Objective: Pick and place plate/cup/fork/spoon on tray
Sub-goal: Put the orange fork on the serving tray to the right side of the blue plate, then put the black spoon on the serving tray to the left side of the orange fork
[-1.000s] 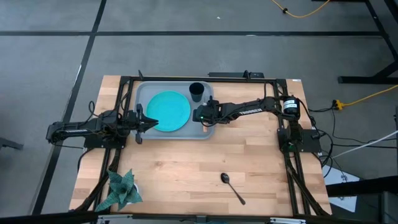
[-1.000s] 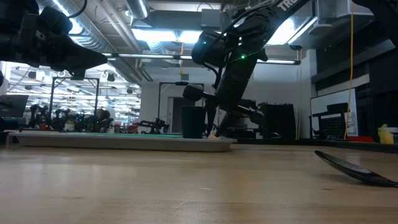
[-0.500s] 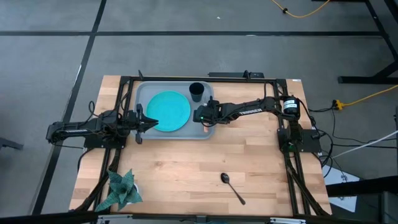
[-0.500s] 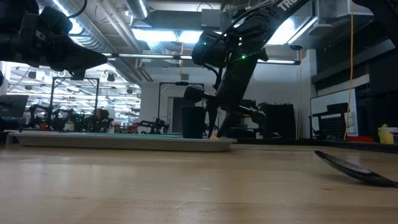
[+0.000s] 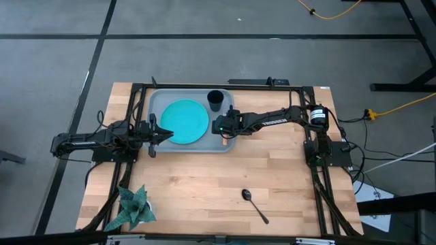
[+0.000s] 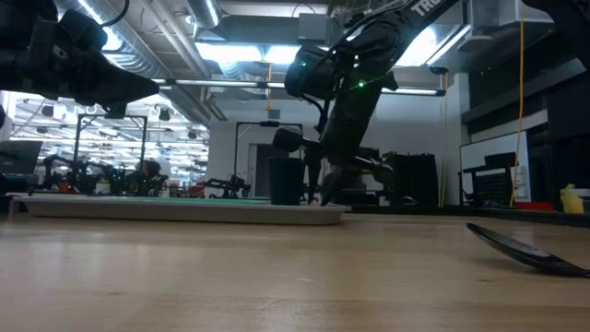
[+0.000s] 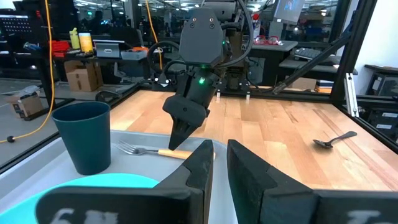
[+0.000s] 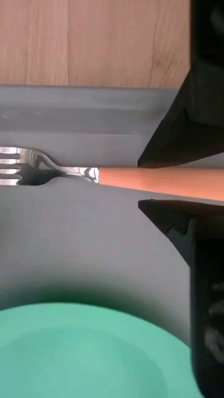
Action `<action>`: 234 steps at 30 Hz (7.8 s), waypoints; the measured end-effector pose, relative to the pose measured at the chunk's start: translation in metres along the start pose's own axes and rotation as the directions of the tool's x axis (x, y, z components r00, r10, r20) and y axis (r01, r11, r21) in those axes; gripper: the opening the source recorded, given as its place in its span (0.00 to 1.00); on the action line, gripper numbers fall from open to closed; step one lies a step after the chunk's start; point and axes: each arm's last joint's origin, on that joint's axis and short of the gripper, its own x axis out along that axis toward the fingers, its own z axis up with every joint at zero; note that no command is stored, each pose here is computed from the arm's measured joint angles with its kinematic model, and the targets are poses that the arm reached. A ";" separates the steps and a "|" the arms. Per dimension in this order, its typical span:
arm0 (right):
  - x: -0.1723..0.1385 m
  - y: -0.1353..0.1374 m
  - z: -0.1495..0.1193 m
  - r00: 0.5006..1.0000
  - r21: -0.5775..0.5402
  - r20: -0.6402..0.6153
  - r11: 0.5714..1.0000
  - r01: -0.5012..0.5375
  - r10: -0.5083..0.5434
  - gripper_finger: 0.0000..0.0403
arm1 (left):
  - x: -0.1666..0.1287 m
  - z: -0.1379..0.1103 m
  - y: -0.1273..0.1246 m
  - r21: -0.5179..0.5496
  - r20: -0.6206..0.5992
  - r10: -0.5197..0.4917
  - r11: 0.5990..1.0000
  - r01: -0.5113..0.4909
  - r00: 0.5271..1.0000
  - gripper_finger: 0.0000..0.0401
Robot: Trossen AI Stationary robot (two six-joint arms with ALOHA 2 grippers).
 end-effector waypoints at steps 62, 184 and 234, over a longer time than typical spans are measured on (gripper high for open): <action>-0.176 -0.076 -0.259 0.902 -0.611 -0.416 0.771 -0.181 -0.119 0.25 | 0.000 0.000 0.000 0.000 0.000 0.000 1.000 0.000 1.000 0.10; 0.007 0.048 0.020 0.992 -0.010 -0.080 0.995 0.100 -0.101 0.03 | 0.000 0.000 0.000 0.000 0.000 0.000 1.000 0.000 1.000 0.10; 0.012 0.053 0.022 0.998 -0.093 -0.046 0.995 0.045 -0.050 0.16 | 0.000 0.000 0.000 0.000 0.000 0.000 1.000 0.000 1.000 0.10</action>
